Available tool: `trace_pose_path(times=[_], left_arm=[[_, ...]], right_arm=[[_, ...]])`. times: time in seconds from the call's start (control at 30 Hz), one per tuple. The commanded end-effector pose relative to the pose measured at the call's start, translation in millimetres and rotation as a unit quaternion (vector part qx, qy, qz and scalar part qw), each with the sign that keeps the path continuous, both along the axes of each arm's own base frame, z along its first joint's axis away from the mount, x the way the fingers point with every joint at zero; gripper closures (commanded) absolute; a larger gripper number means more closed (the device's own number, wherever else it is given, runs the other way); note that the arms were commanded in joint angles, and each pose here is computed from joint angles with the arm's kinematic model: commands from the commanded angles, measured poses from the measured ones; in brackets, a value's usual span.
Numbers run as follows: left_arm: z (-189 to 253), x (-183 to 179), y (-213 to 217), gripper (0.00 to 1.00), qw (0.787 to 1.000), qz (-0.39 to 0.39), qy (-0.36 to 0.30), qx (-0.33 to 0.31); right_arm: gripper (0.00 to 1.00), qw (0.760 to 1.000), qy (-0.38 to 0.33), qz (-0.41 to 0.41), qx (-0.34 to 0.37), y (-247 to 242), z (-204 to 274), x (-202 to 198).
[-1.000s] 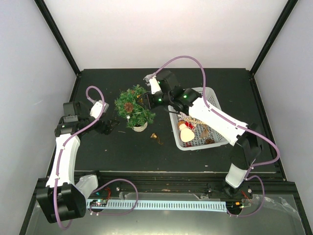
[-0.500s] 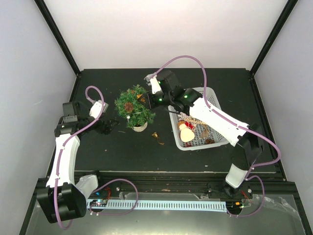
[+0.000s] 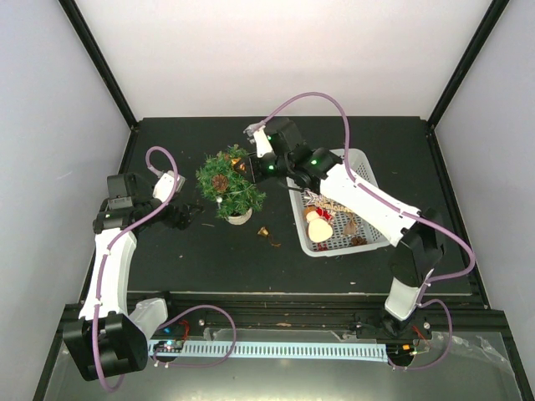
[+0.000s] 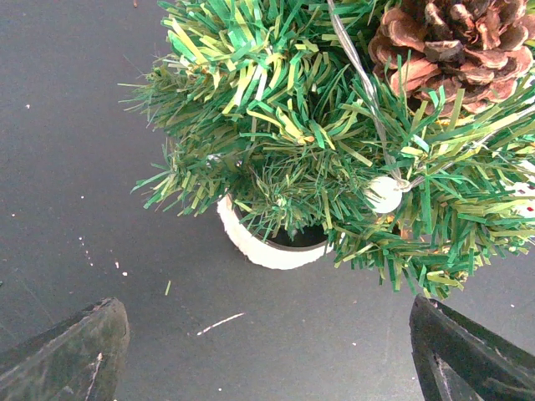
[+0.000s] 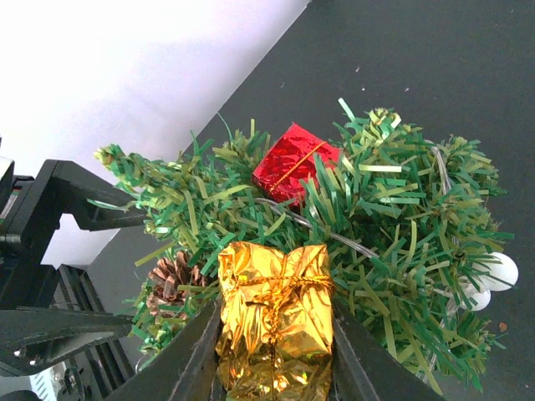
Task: Decorate the small christmas tree
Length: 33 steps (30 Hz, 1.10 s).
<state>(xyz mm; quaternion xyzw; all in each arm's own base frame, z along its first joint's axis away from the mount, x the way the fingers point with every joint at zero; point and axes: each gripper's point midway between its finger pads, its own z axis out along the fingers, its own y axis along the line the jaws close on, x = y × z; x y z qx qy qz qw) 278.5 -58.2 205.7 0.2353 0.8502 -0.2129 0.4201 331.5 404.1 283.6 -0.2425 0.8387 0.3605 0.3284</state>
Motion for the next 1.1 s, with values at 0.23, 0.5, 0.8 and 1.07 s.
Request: trace_pose_path(times=[0.23,0.5,0.8,1.07], left_arm=[[5.7,-0.5,-0.7,0.08,1.000,-0.004,-0.012,-0.006],[4.7,-0.8,-1.0,0.08,1.000,-0.005,-0.011,-0.006],[5.3,-1.5,-2.0,0.08,1.000,-0.008,-0.011,-0.008],[4.1,-1.6,-2.2,0.08,1.000,-0.009,-0.009,-0.009]], right_arm=[[0.70,1.000,0.010,0.005,-0.008,6.9,-11.8,2.0],[0.70,1.000,0.020,0.007,-0.016,9.6,-23.1,3.3],[0.70,0.999,0.025,0.005,-0.026,12.1,-30.1,7.0],[0.64,1.000,0.012,0.001,-0.015,6.3,-9.9,3.5]])
